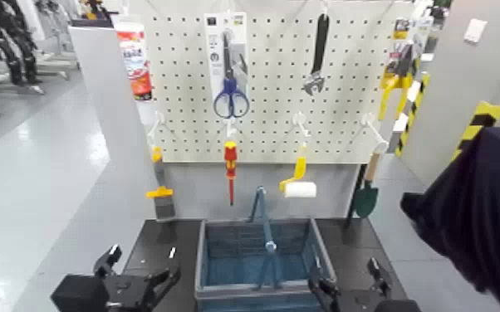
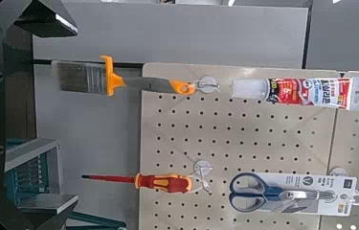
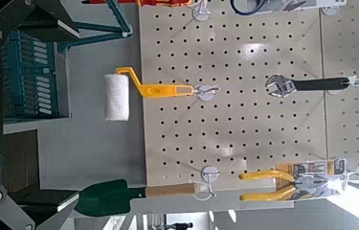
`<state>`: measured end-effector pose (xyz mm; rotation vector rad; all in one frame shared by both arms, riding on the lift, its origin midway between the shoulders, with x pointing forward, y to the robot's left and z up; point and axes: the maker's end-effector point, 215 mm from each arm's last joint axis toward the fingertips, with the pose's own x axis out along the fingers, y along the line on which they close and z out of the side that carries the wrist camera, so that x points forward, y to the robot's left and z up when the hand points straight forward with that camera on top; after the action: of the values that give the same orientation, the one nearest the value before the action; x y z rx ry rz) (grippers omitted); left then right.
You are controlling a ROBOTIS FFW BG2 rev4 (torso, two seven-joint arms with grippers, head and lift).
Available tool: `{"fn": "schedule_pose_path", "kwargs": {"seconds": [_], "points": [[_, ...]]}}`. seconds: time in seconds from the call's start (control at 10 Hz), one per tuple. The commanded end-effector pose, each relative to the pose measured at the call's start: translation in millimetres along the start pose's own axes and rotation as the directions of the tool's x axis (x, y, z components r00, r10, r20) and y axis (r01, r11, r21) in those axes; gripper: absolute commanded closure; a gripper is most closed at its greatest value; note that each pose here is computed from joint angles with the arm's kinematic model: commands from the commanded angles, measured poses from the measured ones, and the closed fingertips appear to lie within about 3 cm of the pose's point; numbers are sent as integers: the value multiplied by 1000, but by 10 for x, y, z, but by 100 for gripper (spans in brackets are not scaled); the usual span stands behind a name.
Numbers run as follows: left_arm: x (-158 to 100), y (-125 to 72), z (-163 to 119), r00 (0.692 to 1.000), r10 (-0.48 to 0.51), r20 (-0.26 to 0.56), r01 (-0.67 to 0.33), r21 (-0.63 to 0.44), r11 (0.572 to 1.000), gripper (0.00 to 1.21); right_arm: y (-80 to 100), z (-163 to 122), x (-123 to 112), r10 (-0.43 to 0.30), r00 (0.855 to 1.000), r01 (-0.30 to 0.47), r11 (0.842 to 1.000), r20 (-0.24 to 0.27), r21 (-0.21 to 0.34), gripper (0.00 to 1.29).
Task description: Grasp the handle of the crate.
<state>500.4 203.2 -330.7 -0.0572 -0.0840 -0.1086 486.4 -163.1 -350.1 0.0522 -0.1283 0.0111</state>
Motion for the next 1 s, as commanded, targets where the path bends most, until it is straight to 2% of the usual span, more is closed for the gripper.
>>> {"fn": "schedule_pose_path", "kwargs": {"seconds": [0.1, 0.6, 1.0], "points": [[-2, -13, -11, 1000, -1, -3, 1, 7, 1000, 9, -9, 16, -5, -6, 1000, 6, 1000, 6, -6, 14], [5, 6, -33, 1000, 6, -11, -6, -1, 1000, 9, -8, 8, -10, -8, 1000, 8, 1000, 6, -5, 14], [69, -5, -56, 999, -28, -36, 27, -27, 999, 10, 3, -1, -18, -7, 1000, 7, 1000, 4, -3, 14]]}}
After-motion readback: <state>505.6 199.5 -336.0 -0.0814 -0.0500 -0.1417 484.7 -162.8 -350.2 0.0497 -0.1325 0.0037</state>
